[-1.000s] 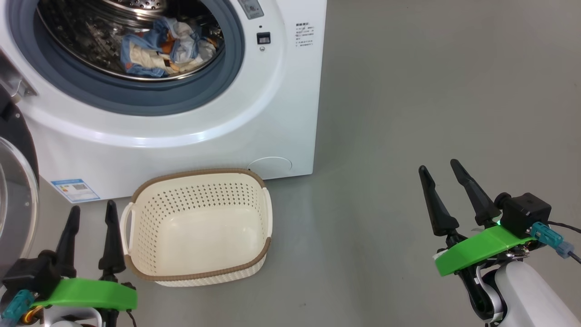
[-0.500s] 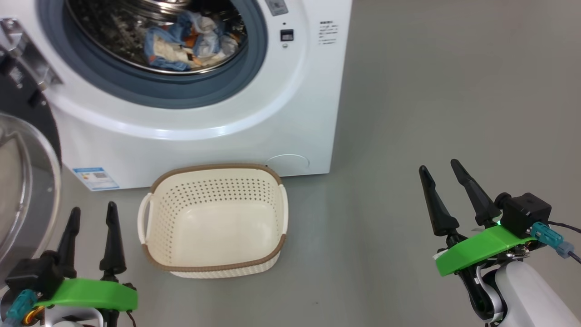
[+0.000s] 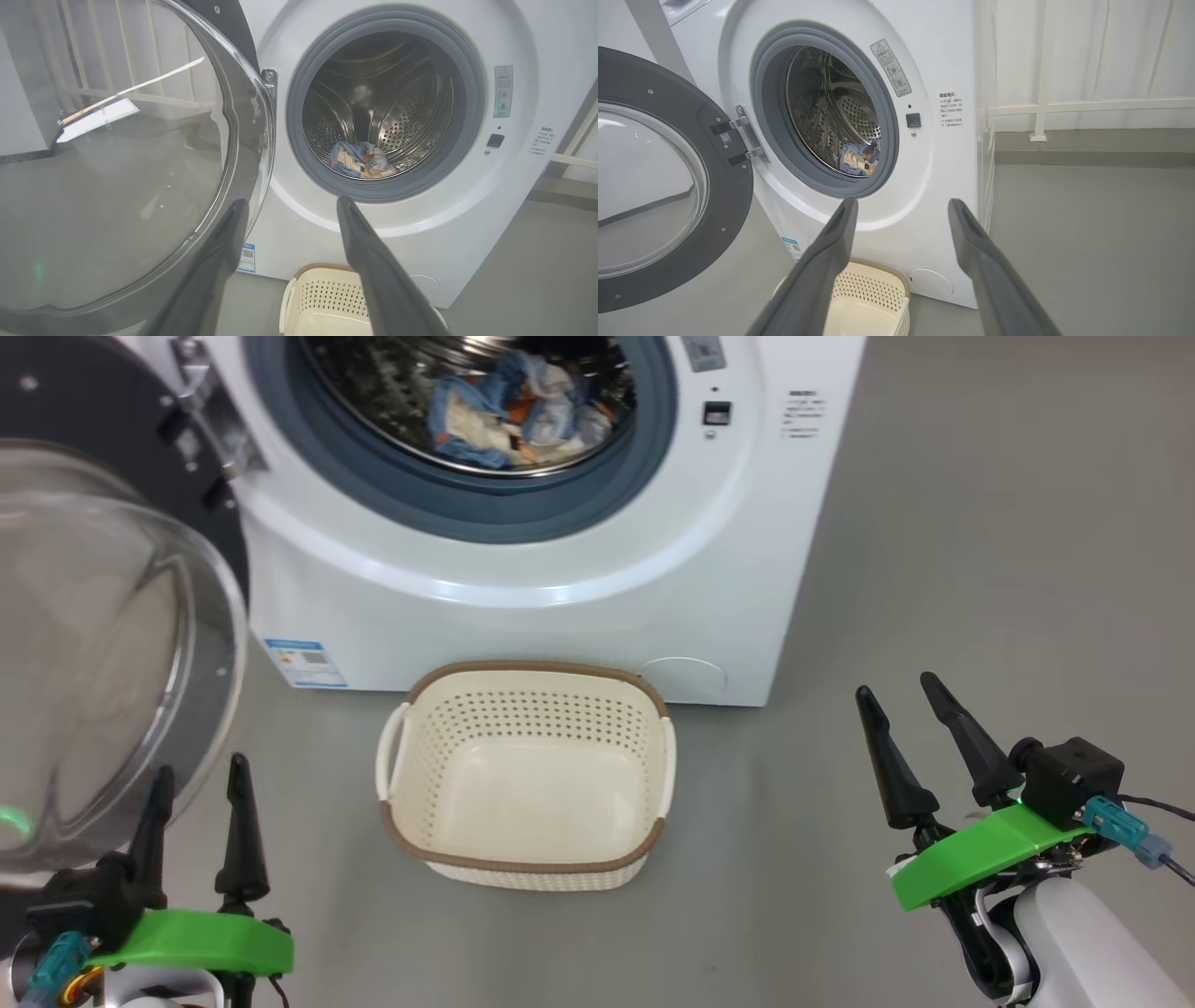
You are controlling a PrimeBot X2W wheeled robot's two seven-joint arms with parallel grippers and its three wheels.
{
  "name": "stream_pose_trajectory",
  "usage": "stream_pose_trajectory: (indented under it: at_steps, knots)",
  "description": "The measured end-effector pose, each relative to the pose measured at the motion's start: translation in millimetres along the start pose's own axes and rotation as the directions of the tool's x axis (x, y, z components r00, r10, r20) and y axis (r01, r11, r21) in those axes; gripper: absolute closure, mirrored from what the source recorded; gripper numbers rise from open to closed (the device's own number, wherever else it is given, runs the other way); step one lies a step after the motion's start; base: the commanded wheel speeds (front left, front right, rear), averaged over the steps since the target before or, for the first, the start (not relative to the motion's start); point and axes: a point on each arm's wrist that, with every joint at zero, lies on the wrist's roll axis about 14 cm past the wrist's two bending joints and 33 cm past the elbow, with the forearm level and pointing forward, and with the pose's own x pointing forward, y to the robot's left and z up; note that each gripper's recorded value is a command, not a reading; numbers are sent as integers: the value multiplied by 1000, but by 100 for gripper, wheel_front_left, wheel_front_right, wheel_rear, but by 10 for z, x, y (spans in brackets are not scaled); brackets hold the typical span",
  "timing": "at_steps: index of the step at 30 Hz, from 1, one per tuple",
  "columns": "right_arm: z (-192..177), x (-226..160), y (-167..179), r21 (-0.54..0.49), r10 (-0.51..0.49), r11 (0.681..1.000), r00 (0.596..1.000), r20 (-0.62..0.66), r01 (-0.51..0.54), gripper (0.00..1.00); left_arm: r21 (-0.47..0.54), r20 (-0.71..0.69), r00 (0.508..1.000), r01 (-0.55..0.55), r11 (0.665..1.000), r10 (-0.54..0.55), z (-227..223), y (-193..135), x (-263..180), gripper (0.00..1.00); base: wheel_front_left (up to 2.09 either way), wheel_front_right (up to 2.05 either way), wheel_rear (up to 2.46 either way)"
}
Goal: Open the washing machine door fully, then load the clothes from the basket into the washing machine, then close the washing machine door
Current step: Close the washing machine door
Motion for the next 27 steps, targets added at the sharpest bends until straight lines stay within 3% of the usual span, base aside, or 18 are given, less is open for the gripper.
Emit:
stream_pose_trajectory:
  at_steps: [27]
  knots:
    - [-204,423,1043,45,291,956,955,-49,-289,0,12,67,958,-280,960,278,287,908,-774,0,0,0,0]
